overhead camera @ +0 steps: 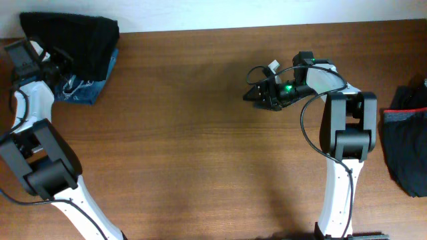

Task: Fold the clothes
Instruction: 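Lower the black jeans onto the folded blue jeans with the left gripper, then press and adjust the black jeans on top of the blue jeans with left gripper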

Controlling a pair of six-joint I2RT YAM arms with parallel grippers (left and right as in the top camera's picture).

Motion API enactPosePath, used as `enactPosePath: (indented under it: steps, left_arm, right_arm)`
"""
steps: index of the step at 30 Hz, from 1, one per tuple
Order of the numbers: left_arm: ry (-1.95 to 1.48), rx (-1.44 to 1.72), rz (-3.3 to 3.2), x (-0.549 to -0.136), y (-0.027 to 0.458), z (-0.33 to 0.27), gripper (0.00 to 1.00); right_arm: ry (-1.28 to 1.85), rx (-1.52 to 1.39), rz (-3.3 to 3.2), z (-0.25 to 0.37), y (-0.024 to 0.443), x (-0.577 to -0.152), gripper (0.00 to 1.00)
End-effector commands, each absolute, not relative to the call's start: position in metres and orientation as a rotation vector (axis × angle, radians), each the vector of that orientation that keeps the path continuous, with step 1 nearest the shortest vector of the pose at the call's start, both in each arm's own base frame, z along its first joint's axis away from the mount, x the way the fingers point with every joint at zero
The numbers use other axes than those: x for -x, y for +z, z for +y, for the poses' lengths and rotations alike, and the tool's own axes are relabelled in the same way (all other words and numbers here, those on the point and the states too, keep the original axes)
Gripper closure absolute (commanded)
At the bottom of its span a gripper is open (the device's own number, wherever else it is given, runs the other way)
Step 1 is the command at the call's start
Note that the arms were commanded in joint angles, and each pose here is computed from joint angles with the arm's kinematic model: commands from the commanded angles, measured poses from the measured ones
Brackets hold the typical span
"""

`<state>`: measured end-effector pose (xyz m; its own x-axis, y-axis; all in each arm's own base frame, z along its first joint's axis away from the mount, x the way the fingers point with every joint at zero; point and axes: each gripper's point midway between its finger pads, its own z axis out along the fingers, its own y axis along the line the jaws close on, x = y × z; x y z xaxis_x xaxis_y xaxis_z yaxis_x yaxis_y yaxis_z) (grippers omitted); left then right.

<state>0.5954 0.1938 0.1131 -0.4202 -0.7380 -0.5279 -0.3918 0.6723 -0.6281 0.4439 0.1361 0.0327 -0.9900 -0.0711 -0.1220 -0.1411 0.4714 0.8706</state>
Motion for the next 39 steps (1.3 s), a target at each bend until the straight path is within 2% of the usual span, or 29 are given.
enactPosePath:
  steps: [1, 2, 3, 4, 5, 6, 7, 12, 18, 26, 32, 39]
  left_arm:
    - [-0.429, 0.879, 2.011, -0.588, 0.118, 0.241, 0.98]
    - [-0.418, 0.875, 2.011, -0.586, 0.118, 0.247, 0.94]
    - [-0.404, 0.87, 2.011, -0.583, 0.118, 0.252, 0.86]
    - [-0.399, 0.867, 2.011, -0.582, 0.118, 0.255, 0.7]
    - [-0.39, 0.852, 2.019, -0.581, 0.117, 0.257, 0.43]
    - [-0.383, 0.844, 2.03, -0.579, 0.116, 0.257, 0.3]
    - [-0.379, 0.839, 2.037, -0.578, 0.115, 0.257, 0.26]
    - [-0.375, 0.838, 2.053, -0.576, 0.111, 0.256, 0.32]
    - [-0.369, 0.845, 2.052, -0.575, 0.111, 0.259, 0.32]
    - [-0.344, 0.938, 2.049, -0.551, 0.104, 0.294, 0.34]
    - [-0.338, 0.994, 2.063, -0.536, 0.098, 0.306, 0.48]
    - [-0.342, 0.923, 2.064, -0.536, 0.129, 0.299, 0.48]
  right_arm:
    - [1.379, 0.118, 2.929, 0.117, -0.043, -0.411, 0.01]
    - [1.379, 0.118, 2.928, 0.117, -0.043, -0.411, 0.01]
    - [1.379, 0.118, 2.928, 0.117, -0.043, -0.411, 0.01]
    - [1.379, 0.118, 2.928, 0.117, -0.043, -0.411, 0.01]
    - [1.379, 0.118, 2.928, 0.117, -0.043, -0.411, 0.01]
    - [1.379, 0.118, 2.928, 0.117, -0.043, -0.411, 0.01]
    - [1.379, 0.118, 2.928, 0.117, -0.043, -0.411, 0.01]
    - [1.379, 0.118, 2.928, 0.117, -0.043, -0.411, 0.01]
    - [1.38, 0.117, 2.929, 0.117, -0.043, -0.411, 0.01]
    - [1.379, 0.118, 2.929, 0.117, -0.043, -0.411, 0.01]
    - [1.38, 0.118, 2.929, 0.117, -0.043, -0.411, 0.01]
    - [1.38, 0.118, 2.929, 0.117, -0.043, -0.411, 0.01]
